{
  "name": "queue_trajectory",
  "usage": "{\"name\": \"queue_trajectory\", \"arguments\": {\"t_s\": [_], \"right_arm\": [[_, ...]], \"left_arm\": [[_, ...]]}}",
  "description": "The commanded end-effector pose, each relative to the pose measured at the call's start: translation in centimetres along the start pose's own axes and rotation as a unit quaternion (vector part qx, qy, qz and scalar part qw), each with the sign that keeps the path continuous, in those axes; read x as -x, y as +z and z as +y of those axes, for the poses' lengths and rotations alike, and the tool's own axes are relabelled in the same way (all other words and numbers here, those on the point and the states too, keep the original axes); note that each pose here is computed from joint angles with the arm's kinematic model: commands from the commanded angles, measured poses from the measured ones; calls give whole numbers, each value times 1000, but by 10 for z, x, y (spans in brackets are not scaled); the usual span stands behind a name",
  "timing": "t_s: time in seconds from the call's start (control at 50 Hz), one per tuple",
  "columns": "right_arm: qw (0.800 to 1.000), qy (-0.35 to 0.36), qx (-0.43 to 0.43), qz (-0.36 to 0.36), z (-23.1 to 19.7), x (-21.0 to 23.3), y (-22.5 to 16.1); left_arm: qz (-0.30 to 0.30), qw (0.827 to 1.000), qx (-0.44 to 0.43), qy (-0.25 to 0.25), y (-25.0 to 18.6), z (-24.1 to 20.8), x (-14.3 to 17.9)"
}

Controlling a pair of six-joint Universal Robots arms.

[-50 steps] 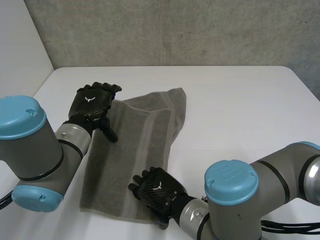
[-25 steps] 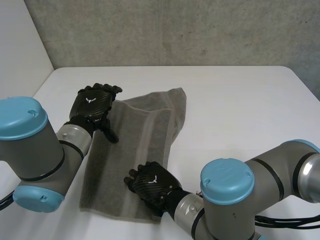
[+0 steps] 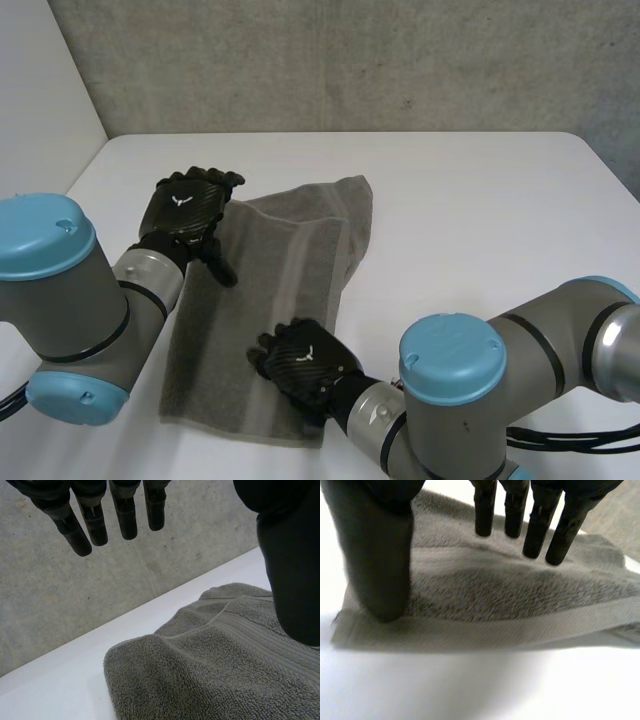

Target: Fold the towel.

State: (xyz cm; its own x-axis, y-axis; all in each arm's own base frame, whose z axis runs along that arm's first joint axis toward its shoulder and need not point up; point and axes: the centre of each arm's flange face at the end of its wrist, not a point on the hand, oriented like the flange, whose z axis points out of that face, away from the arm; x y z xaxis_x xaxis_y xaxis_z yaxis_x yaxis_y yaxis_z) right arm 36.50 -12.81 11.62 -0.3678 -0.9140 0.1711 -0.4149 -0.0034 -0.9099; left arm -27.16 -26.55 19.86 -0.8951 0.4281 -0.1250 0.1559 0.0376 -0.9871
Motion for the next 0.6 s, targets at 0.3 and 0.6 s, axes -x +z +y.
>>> {"name": "queue_trajectory", "arguments": {"t_s": [0.3, 0.6], "right_arm": [[987, 13, -45, 151, -53, -89, -12], [997, 28, 10, 78, -19, -82, 35]], "left_arm": [[-18, 995, 99, 19, -49, 9, 21], [-36, 978, 187, 81, -47, 64, 42]]}}
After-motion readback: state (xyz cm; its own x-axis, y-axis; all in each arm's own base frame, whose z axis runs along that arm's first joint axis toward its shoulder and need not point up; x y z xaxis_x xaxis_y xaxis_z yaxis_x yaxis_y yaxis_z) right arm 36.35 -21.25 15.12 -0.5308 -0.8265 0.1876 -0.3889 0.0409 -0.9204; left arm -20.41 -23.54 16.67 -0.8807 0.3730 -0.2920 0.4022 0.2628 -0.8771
